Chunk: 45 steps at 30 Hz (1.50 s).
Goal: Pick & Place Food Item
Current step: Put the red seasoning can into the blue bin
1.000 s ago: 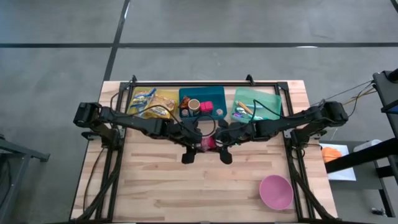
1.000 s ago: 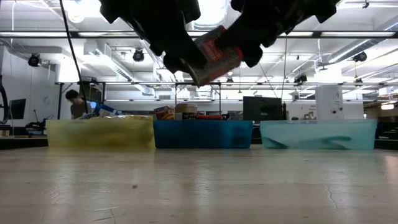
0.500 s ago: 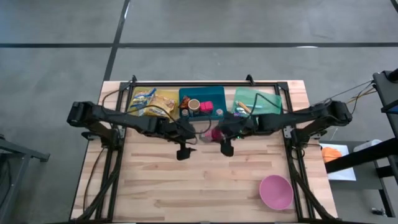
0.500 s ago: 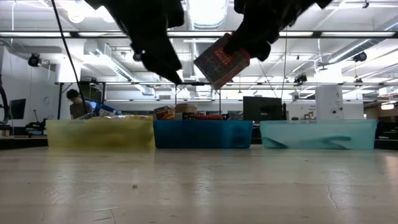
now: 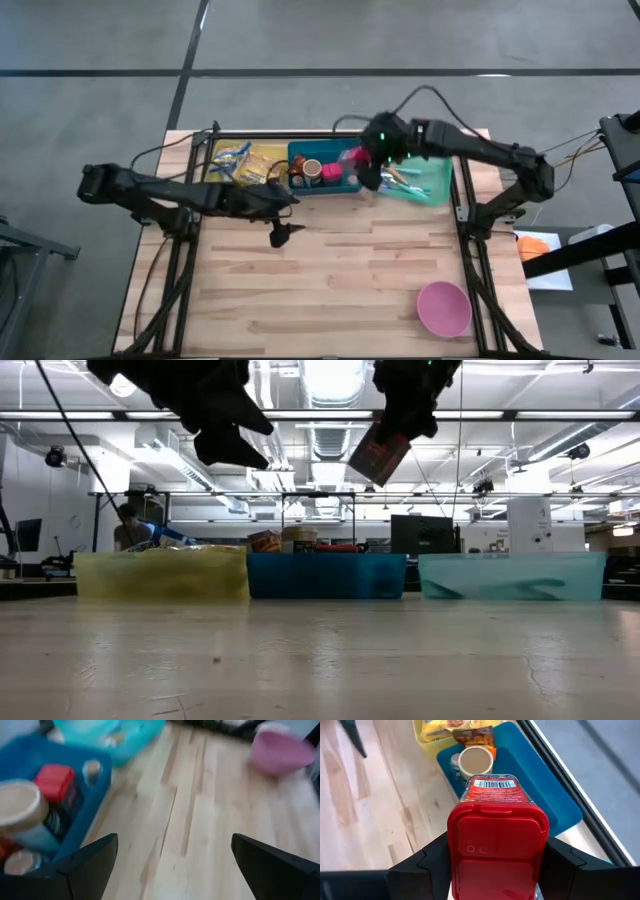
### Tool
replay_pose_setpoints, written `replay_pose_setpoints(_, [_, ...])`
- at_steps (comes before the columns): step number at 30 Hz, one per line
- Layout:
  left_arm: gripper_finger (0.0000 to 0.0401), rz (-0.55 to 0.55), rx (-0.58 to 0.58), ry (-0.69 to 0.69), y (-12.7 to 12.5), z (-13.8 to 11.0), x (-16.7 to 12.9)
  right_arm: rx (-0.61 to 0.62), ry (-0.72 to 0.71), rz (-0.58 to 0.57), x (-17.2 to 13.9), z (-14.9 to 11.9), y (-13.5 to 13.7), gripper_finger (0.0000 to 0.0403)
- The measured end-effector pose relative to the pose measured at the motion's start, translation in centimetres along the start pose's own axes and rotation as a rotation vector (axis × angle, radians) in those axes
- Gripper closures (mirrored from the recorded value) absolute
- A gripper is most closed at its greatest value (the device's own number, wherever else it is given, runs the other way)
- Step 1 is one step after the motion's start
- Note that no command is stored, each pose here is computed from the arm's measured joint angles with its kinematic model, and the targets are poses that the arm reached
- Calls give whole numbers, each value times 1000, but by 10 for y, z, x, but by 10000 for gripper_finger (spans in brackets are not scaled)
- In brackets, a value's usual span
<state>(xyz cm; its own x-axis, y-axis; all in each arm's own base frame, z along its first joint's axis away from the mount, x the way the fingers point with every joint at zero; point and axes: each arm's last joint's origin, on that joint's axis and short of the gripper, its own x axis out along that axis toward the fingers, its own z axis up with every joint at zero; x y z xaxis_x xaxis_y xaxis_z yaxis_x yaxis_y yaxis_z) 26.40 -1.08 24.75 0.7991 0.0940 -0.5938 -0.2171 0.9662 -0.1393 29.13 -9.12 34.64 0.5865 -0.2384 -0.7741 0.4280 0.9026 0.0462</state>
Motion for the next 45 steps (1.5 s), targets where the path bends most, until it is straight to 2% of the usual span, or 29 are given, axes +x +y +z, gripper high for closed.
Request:
replay_pose_setpoints(2, [4, -16, 1, -67, 3, -5, -2, 30, 21, 16, 4, 5, -15, 193])
replay_pose_setpoints(5, [4, -26, -11, -115, 9, -14, -5, 79, 44, -21, 12, 13, -36, 193])
replay_pose_setpoints(9, [4, -26, -31, -139, 15, -15, -12, 111, 116, -59, 34, 22, -59, 193])
replay_pose_setpoints(16, [4, -9, -17, -77, 17, -21, -15, 146, 247, -96, 83, 44, -80, 193])
replay_pose_setpoints(19, [4, -6, 35, -58, 18, -24, -16, 155, 279, -108, 96, 53, -87, 193])
replay_pose_setpoints(25, [4, -12, 77, -81, 20, -29, -24, 160, 362, -113, 112, 66, -94, 193])
replay_pose_setpoints(32, [4, -24, 106, -152, 26, -42, -45, 142, 437, -108, 135, 67, -97, 193])
replay_pose_setpoints(45, [4, -41, 72, -224, 34, -64, -64, 149, 515, -99, 155, 50, -102, 193])
